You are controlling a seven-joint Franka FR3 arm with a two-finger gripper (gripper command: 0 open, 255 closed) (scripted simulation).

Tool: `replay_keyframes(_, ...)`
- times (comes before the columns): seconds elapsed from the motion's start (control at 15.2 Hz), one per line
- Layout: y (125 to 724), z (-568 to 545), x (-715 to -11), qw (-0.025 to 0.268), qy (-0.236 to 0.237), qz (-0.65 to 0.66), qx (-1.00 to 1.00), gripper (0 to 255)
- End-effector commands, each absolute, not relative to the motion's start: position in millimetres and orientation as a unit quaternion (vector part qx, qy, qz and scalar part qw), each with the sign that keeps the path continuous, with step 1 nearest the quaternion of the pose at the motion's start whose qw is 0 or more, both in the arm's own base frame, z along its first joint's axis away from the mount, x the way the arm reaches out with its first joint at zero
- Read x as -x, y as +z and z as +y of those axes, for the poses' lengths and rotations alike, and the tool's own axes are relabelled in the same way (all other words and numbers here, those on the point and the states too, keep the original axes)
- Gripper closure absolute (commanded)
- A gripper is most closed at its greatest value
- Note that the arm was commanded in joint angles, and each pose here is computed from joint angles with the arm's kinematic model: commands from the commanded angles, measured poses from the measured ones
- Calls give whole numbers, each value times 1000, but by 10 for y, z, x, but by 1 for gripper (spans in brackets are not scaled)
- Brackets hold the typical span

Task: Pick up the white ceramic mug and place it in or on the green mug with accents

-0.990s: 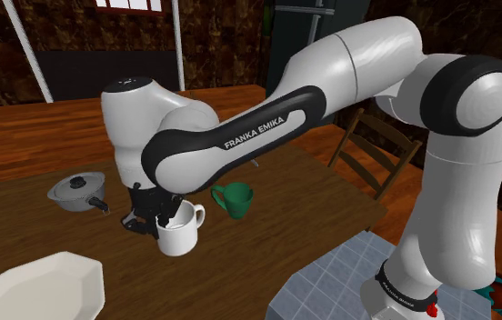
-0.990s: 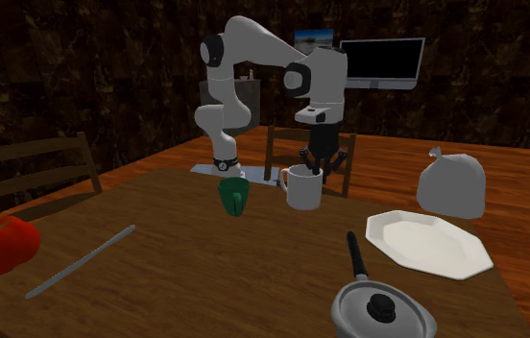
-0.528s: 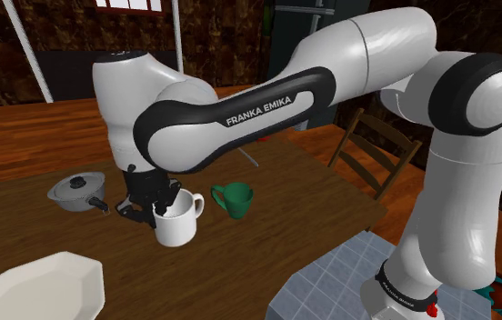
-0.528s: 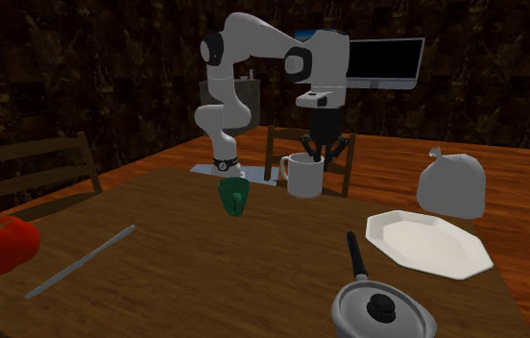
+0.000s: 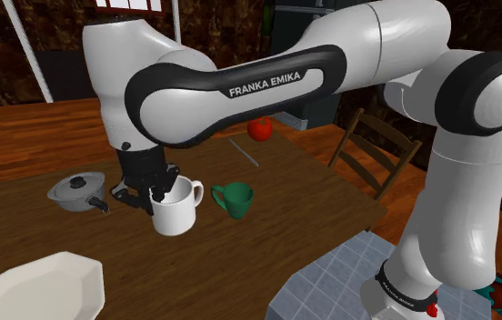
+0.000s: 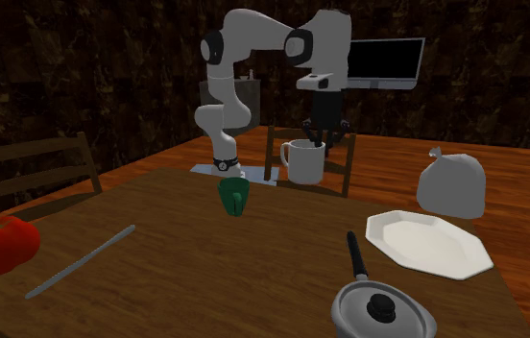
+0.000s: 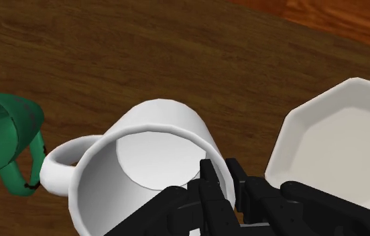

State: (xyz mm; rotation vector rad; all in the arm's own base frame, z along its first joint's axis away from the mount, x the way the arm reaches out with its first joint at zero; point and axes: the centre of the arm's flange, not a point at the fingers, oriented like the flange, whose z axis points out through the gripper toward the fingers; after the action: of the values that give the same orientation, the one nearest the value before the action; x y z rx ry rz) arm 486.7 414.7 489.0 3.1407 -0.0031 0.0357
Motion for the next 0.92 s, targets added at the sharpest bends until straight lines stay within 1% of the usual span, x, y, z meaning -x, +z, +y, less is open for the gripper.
replay_keyframes(0.0,5002,4143,-4870,0,11,-1,-1000,255)
replay_keyframes(0.4,5290,4143,-4870,0,11,-1,-1000,255)
replay_keyframes(0.86,5429,3230,-4911,0,11,-1,-1000,255)
